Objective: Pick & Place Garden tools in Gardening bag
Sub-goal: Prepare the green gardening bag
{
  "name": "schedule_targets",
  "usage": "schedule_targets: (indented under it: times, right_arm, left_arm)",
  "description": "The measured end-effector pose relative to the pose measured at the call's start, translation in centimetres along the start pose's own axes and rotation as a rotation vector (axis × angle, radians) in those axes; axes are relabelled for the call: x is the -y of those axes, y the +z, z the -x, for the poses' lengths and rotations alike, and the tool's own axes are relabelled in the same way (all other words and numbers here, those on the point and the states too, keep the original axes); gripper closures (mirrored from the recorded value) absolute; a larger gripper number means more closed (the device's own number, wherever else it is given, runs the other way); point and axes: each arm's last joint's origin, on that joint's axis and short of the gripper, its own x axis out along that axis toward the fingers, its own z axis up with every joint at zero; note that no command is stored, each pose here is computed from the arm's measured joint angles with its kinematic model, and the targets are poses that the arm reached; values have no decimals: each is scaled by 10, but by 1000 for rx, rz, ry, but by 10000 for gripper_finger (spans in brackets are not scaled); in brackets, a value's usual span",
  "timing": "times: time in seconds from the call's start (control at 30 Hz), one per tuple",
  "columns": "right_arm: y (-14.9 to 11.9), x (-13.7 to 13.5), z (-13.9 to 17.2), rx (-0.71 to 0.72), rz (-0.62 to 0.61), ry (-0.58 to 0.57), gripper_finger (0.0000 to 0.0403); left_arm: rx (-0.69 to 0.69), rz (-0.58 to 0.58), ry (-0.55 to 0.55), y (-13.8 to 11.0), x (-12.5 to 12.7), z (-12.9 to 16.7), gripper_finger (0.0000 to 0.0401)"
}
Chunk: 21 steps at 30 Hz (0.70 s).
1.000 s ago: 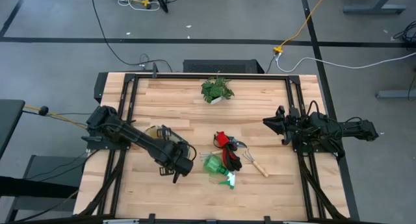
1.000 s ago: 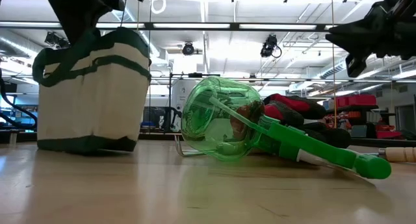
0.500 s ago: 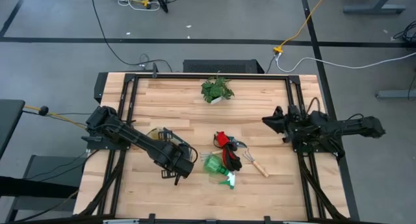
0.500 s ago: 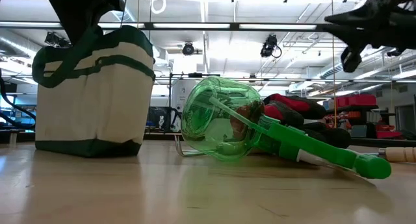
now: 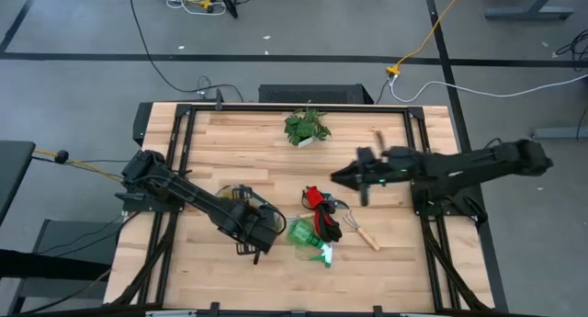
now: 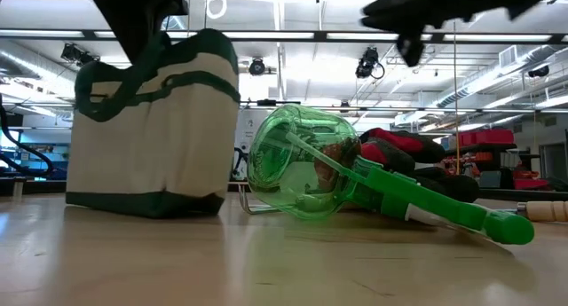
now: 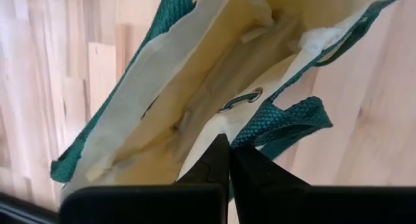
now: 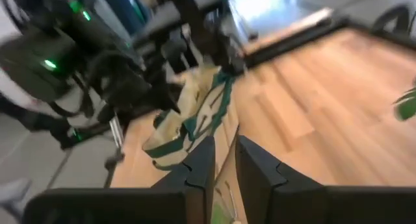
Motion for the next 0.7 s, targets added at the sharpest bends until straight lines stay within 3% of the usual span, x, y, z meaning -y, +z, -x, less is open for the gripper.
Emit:
schedule_targets:
  times: [0.3, 0.47, 0.7]
  right_arm:
    - [32, -23, -79, -281, 71, -37, 341]
    - [40, -30, -107, -324, 59, -8, 341]
    - [35, -29, -139, -397, 36, -30, 341]
  left_arm:
    - [39, -8, -23, 2, 5, 1, 396]
    - [46, -35, -28, -3, 13, 4, 382]
    - [69, -58, -4, -6, 18, 6, 395]
